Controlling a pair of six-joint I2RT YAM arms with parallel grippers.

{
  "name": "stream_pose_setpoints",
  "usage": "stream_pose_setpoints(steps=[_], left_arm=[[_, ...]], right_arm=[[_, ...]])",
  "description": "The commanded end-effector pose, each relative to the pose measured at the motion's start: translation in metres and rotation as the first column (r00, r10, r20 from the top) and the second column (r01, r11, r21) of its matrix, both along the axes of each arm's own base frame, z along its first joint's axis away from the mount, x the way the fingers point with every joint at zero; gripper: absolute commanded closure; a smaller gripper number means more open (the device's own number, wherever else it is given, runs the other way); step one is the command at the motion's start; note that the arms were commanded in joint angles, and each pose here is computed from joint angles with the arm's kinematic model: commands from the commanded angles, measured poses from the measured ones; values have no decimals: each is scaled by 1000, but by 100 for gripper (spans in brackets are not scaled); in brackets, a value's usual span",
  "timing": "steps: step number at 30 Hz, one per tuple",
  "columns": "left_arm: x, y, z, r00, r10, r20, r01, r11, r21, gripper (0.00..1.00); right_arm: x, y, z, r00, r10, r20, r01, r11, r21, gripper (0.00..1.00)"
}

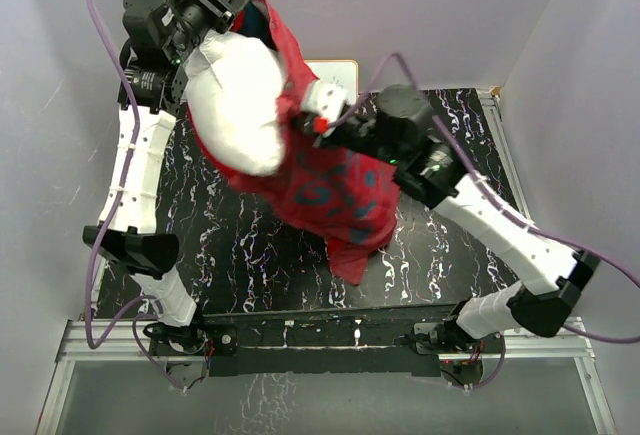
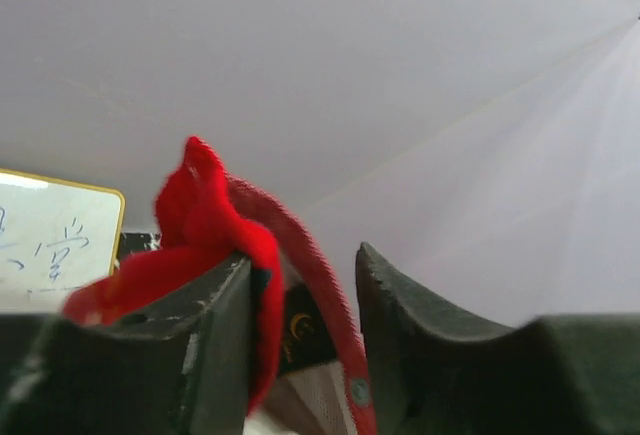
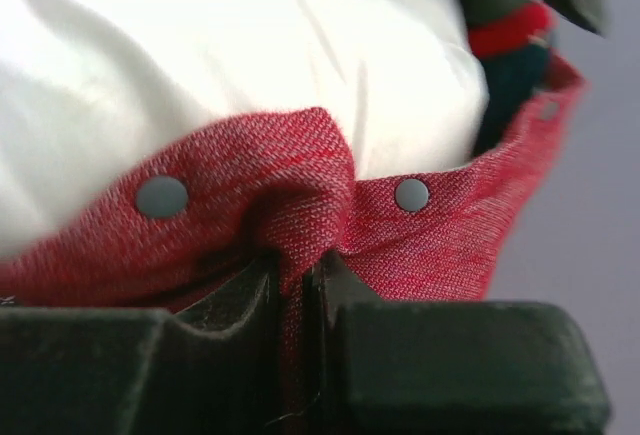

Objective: Put the pillow into the pillowcase

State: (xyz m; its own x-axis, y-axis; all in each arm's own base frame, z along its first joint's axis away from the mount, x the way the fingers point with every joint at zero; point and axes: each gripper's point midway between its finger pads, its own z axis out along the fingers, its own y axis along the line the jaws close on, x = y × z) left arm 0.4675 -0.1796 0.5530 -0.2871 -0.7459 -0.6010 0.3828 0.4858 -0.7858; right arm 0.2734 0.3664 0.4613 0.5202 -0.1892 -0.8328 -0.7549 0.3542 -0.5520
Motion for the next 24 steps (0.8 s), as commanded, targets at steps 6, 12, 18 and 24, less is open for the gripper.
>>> stream_pose_setpoints(steps=[6, 12, 18, 24], left_arm=[[-108, 40, 22, 982, 78, 175, -108, 979, 175, 18], [-161, 63, -43, 987, 135, 81, -151, 957, 247, 9], [-177, 88, -113, 969, 242, -47, -207, 901, 380, 5], [-196, 83, -135, 983, 182, -17, -160, 899, 408, 3]], right_arm=[[34, -103, 44, 972, -229, -50, 234, 947, 220, 92], [47, -123, 43, 971, -219, -100, 238, 939, 249, 92], [54, -147, 49, 971, -223, -89, 239, 933, 269, 92], [57, -169, 42, 972, -198, -123, 225, 936, 270, 92]])
